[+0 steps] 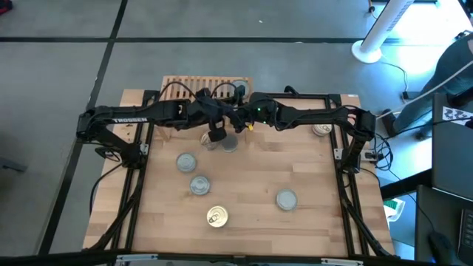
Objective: Stack canned seafood by type on shelf
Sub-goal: Put the blue tuna can on the shelf, then stack the blue tuna can on top of the blue tuna can on the shelf
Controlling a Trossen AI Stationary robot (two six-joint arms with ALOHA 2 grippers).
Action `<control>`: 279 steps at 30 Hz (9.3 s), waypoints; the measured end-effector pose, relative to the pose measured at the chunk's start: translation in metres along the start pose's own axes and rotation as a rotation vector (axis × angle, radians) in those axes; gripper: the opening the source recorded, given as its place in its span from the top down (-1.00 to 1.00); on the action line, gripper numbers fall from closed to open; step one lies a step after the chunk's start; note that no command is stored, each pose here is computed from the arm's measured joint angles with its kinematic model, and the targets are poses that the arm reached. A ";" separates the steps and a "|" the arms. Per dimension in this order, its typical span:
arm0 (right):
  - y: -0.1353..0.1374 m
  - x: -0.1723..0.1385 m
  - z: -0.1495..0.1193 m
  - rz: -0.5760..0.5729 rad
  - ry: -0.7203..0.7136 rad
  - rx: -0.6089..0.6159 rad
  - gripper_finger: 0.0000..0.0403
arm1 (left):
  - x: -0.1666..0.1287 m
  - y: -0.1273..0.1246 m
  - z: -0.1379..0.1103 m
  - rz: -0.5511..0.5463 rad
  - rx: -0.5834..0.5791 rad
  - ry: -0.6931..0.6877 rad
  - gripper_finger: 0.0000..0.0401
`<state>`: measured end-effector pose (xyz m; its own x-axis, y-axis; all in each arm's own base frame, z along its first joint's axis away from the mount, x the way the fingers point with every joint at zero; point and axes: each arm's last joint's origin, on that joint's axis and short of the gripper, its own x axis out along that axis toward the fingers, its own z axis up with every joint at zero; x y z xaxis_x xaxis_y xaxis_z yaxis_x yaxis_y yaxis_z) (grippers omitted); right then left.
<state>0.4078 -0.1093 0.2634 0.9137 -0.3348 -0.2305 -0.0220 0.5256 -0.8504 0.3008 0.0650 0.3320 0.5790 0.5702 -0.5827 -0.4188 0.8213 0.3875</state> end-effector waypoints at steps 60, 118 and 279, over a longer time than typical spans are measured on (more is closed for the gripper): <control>-0.003 0.001 -0.001 -0.096 0.062 0.157 -0.47 | 0.010 0.013 -0.003 0.031 -0.067 0.032 0.97; -0.055 -0.148 0.034 0.051 0.314 0.380 -0.37 | 0.072 -0.016 -0.001 -0.036 -0.013 0.016 0.97; 0.169 -0.124 0.158 0.481 0.014 0.377 -0.37 | -0.097 -0.308 -0.114 -0.511 0.459 0.081 0.55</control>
<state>0.3549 0.1448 0.2226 0.8313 0.0001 -0.5558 -0.2835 0.8602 -0.4239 0.2937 -0.2450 0.1877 0.5630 0.1211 -0.8175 0.2415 0.9219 0.3029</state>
